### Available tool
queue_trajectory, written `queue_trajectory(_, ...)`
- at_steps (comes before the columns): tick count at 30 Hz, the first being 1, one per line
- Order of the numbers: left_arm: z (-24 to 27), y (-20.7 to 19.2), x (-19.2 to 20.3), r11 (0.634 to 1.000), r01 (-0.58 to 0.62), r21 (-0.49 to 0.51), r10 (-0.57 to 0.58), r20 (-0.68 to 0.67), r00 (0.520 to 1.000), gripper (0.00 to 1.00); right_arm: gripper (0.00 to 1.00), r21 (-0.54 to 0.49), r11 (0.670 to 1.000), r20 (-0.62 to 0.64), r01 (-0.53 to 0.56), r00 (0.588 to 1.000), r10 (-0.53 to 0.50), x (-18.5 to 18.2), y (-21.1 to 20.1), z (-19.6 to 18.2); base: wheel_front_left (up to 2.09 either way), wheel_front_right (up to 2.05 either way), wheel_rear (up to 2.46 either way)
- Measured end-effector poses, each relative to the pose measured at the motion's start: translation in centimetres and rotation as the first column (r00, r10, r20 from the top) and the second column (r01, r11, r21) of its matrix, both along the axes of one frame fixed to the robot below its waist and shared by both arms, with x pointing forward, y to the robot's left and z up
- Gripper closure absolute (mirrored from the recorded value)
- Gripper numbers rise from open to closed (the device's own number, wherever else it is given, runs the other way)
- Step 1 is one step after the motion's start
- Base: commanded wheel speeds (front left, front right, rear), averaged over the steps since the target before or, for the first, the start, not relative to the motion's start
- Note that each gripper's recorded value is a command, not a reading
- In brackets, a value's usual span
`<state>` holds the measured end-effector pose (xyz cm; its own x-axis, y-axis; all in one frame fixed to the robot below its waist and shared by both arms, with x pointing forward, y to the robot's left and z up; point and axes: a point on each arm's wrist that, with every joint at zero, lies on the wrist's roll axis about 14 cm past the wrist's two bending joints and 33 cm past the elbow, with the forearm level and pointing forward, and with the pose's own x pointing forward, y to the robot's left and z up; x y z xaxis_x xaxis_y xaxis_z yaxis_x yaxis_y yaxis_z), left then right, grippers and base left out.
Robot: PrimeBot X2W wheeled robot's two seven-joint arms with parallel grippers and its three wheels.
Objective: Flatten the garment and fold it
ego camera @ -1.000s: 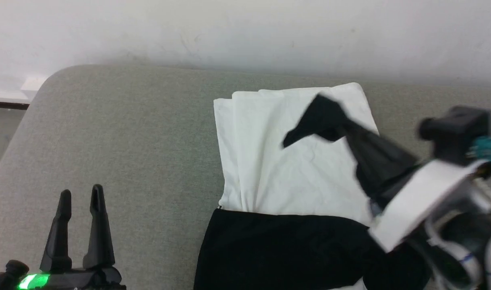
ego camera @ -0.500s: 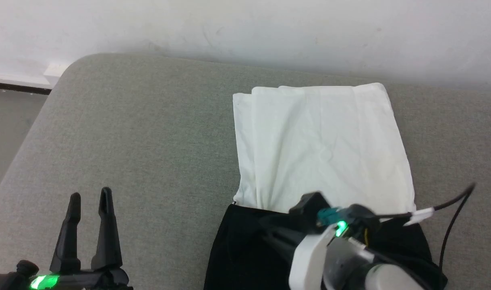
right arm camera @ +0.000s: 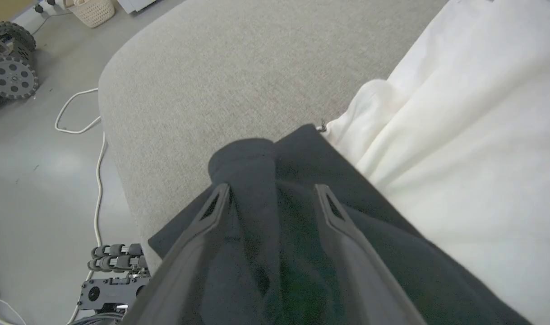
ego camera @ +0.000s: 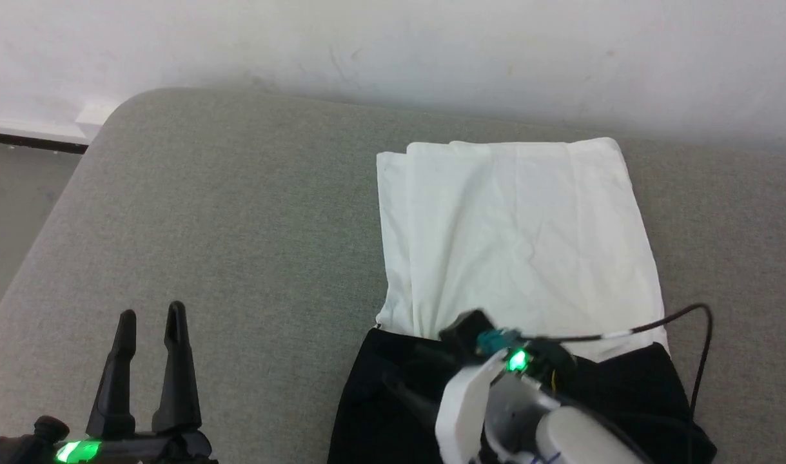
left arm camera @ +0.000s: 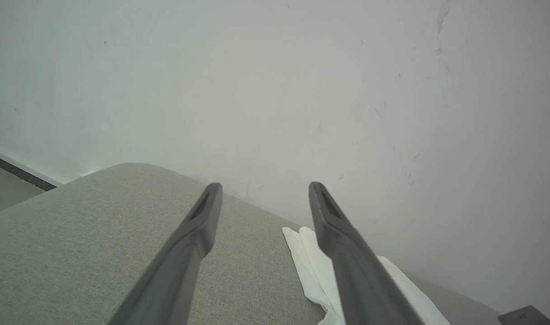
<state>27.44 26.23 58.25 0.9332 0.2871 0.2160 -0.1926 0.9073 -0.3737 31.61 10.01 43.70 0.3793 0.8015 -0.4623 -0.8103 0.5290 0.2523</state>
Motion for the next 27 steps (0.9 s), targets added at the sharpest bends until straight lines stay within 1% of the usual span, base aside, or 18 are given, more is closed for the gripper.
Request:
queue_trajectory(2,0.0,-0.1,0.1,1.000,0.007,0.000,-0.007,0.000,1.000,0.00,0.00,0.052,0.997,0.030,0.052,0.998,-0.054,1.9,-0.3,1.7,0.00,0.00,0.00)
queue_trajectory(4,0.0,-0.3,0.4,1.000,0.015,0.000,-0.015,0.000,1.000,0.00,0.00,0.113,0.987,0.069,0.112,0.990,-0.120,4.0,-1.1,3.9,0.00,0.00,0.00)
queue_trajectory(6,0.1,-0.5,0.7,1.000,0.025,0.000,-0.025,0.001,1.000,0.00,0.00,0.179,0.966,0.109,0.186,0.972,-0.207,6.2,-2.7,6.2,0.00,0.00,0.00)
queue_trajectory(8,0.2,-0.8,1.0,0.999,0.036,0.001,-0.036,0.004,0.999,0.00,0.00,0.234,0.936,0.163,0.262,0.939,-0.304,8.5,-5.1,8.7,0.00,0.00,0.00)
queue_trajectory(9,0.1,-1.0,1.2,0.999,0.044,0.001,-0.044,0.003,0.999,0.00,0.00,0.257,0.918,0.196,0.303,0.913,-0.357,9.5,-6.7,9.9,0.00,0.00,0.00)
queue_trajectory(11,0.1,-1.3,1.6,0.998,0.056,0.001,-0.056,0.000,0.998,0.00,0.00,0.294,0.874,0.262,0.388,0.846,-0.464,11.3,-10.3,12.0,0.00,0.00,0.00)
queue_trajectory(13,-0.1,-1.5,2.0,0.998,0.068,0.002,-0.068,-0.005,0.998,0.00,0.00,0.298,0.836,0.318,0.460,0.778,-0.541,12.0,-13.7,13.0,0.00,0.00,0.00)
queue_trajectory(15,-0.2,-1.8,2.5,0.997,0.082,0.005,-0.082,-0.011,0.997,0.00,0.00,0.287,0.807,0.386,0.516,0.709,-0.591,11.9,-16.8,13.7,0.00,0.00,0.00)
queue_trajectory(17,-0.5,-2.1,3.0,0.995,0.095,0.020,-0.095,-0.024,0.995,0.00,0.00,0.291,0.754,0.421,0.588,0.629,-0.653,11.6,-20.0,14.1,0.00,0.00,0.00)
queue_trajectory(19,-1.0,-2.4,3.5,0.992,0.115,0.043,-0.112,-0.051,0.992,0.00,0.00,0.274,0.709,0.460,0.650,0.558,-0.690,10.9,-22.9,13.9,0.00,0.00,0.00)
queue_trajectory(21,-1.6,-2.7,3.9,0.990,0.130,0.062,-0.126,-0.076,0.989,0.00,0.00,0.265,0.663,0.475,0.700,0.504,-0.722,10.0,-25.1,13.3,0.00,0.00,0.00)
queue_trajectory(22,-1.9,-2.9,4.1,0.989,0.137,0.061,-0.131,-0.085,0.988,0.00,0.00,0.258,0.645,0.476,0.720,0.486,-0.733,9.6,-26.0,12.9,0.00,0.00,0.00)
queue_trajectory(24,-2.4,-3.2,4.6,0.986,0.153,0.063,-0.146,-0.101,0.984,0.00,0.00,0.224,0.626,0.474,0.747,0.477,-0.740,8.7,-27.1,11.6,0.00,0.00,0.00)
queue_trajectory(27,-2.9,-3.7,5.2,0.982,0.174,0.073,-0.164,-0.119,0.979,0.00,0.00,0.229,0.593,0.429,0.772,0.467,-0.774,7.8,-28.3,10.1,0.00,0.00,0.00)
